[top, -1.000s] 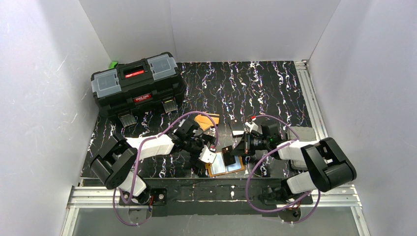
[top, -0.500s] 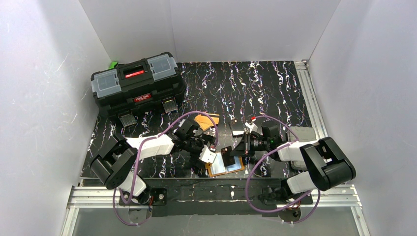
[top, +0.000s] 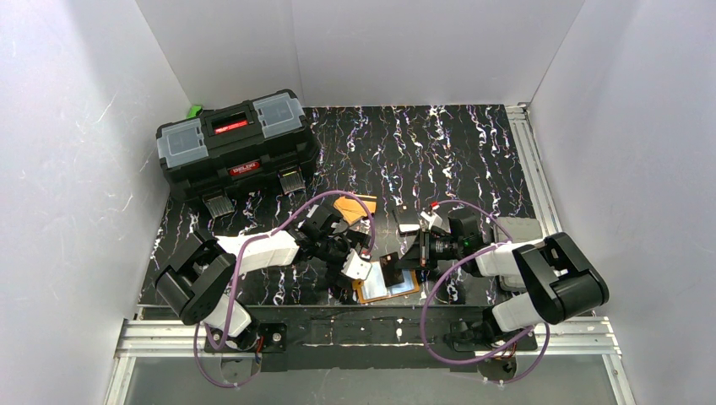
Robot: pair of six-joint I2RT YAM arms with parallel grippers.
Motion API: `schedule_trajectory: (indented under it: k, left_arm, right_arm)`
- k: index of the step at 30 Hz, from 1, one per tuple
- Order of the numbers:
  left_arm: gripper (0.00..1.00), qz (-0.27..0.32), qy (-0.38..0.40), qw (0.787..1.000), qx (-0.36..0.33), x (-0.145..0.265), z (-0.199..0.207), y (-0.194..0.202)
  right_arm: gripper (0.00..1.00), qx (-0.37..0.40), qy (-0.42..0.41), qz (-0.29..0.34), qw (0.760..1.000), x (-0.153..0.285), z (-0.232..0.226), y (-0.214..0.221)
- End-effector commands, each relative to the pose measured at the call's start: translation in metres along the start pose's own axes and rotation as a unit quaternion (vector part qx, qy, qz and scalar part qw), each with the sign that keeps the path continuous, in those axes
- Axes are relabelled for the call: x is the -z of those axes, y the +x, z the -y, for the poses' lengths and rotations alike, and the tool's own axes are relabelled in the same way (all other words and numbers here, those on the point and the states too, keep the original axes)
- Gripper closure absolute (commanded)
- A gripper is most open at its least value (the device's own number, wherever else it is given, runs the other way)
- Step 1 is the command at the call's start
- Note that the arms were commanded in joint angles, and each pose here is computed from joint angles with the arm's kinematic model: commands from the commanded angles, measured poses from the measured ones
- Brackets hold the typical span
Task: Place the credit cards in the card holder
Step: Insert the credit card into the card holder.
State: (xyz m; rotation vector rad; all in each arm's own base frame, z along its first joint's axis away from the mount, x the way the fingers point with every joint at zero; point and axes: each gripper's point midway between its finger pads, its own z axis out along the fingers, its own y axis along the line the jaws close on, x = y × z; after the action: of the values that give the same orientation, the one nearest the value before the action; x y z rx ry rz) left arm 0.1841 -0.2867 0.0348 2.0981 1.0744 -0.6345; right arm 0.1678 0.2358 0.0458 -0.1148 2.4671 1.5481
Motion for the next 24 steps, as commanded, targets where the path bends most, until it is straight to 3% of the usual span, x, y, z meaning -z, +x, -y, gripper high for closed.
schedule_trajectory:
  k: [1,16,24]
  left_arm:
    - [0.10,-0.009,0.015,1.000,0.013,-0.002,0.010,0.006]
    - [0.10,-0.007,0.015,1.000,0.015,-0.002,0.010,0.004]
    - [0.10,-0.002,0.014,1.000,0.012,-0.001,0.010,0.001]
  right_arm:
    - [0.99,0.025,0.006,-0.001,1.000,-0.004,0.001,-0.001]
    - [0.99,0.036,0.035,-0.020,0.999,-0.010,0.004,0.007]
    - [0.99,0.040,0.098,-0.073,0.992,-0.013,0.013,0.026]
